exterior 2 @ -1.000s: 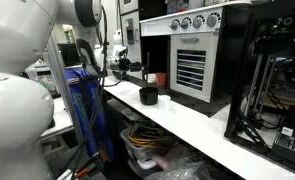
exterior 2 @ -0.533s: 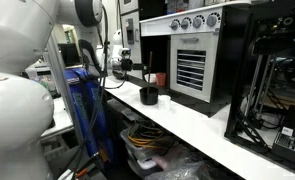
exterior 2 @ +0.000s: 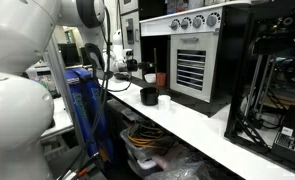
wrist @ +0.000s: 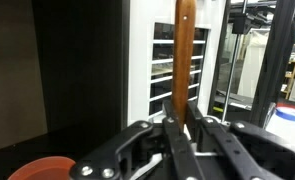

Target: Use the spoon to stir the contents of the black cup

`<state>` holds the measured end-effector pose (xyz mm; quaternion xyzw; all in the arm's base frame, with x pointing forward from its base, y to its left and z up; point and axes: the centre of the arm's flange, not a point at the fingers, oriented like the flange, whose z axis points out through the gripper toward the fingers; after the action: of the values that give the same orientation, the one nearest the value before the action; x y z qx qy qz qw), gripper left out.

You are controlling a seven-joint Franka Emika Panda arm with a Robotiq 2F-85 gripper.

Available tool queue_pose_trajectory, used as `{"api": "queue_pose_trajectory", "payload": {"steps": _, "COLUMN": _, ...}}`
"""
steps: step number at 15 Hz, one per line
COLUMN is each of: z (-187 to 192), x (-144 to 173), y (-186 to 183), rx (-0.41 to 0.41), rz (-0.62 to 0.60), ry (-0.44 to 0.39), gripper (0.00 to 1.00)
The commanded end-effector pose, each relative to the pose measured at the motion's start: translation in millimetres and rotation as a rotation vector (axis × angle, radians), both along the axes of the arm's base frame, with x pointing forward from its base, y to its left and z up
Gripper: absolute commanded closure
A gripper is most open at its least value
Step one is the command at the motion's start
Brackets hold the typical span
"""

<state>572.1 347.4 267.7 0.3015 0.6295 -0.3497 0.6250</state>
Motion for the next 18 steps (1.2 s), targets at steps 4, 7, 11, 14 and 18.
{"api": "queue_pose_trajectory", "payload": {"steps": 4, "z": -17.5, "x": -14.8, "y": 12.3, "rx": 0.019, "rz": 0.040, "ry": -0.015, "gripper": 0.96}}
{"api": "queue_pose_trajectory", "payload": {"steps": 7, "z": -22.2, "x": -25.8, "y": 23.8, "rx": 0.040, "rz": 0.064, "ry": 0.015, "gripper": 0.96}}
{"api": "queue_pose_trajectory", "payload": {"steps": 11, "z": -18.0, "x": -37.3, "y": 40.7, "rx": 0.071, "rz": 0.094, "ry": 0.034, "gripper": 0.96}}
{"api": "queue_pose_trajectory", "payload": {"steps": 14, "z": -14.7, "x": -45.6, "y": 51.7, "rx": 0.094, "rz": 0.116, "ry": 0.045, "gripper": 0.96}}
{"api": "queue_pose_trajectory", "payload": {"steps": 18, "z": -8.8, "x": -53.3, "y": 62.9, "rx": 0.119, "rz": 0.139, "ry": 0.054, "gripper": 0.96}}
